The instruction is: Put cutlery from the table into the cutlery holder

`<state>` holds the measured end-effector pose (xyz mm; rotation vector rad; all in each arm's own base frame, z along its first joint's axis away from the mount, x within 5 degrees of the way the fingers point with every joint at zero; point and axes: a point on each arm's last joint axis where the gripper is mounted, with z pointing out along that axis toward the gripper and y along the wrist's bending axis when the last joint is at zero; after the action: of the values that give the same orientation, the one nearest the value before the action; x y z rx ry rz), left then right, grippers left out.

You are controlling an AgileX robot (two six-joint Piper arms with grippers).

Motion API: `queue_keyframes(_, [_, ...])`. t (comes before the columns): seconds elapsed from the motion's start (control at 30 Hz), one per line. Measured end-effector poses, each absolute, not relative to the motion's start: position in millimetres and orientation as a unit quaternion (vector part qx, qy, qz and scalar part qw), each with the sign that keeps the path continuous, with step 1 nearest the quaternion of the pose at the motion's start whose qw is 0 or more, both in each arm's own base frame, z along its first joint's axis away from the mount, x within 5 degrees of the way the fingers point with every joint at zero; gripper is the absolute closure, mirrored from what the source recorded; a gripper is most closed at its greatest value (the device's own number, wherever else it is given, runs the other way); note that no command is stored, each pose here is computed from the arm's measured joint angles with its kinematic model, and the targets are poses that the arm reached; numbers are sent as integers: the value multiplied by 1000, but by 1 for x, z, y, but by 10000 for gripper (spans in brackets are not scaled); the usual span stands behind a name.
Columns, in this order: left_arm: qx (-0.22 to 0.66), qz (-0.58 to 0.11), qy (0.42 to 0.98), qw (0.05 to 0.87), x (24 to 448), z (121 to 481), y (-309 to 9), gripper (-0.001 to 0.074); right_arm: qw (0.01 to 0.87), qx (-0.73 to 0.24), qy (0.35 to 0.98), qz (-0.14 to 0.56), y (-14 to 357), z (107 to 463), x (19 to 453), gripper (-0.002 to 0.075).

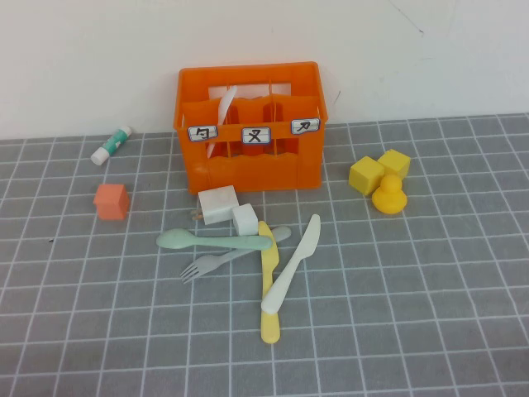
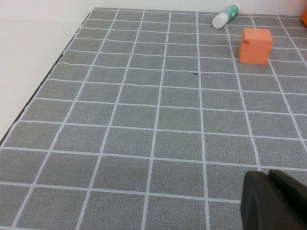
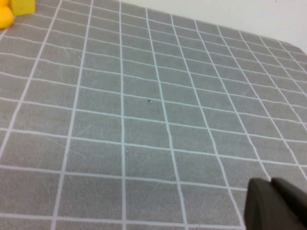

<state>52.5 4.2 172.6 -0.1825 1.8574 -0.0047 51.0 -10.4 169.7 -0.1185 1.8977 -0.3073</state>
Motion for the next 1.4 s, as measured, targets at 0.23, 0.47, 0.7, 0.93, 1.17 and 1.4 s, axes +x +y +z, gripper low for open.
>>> queue_keyframes(0.23, [-79,-3,800,595,53,173,4,736,571,-51,809,-131,-10,170,51,729])
queue_keyframes(0.47, [-80,-4,800,595,53,173,4,736,571,-51,809,-131,-10,170,51,729])
queue_keyframes(0.7, [-80,-4,800,595,53,173,4,736,571,-51,809,-131,-10,170,51,729])
queue_keyframes(0.93, [-80,-4,800,595,53,173,4,736,571,-51,809,-131,-10,170,51,729])
queue_keyframes(1.17, [-120,-59,788,601,53,174,1,735,571,-51,809,-131,-10,170,51,729])
queue_keyframes(1.4, [-313,-313,690,573,56,185,-11,735,571,-51,809,-131,-10,170,51,729])
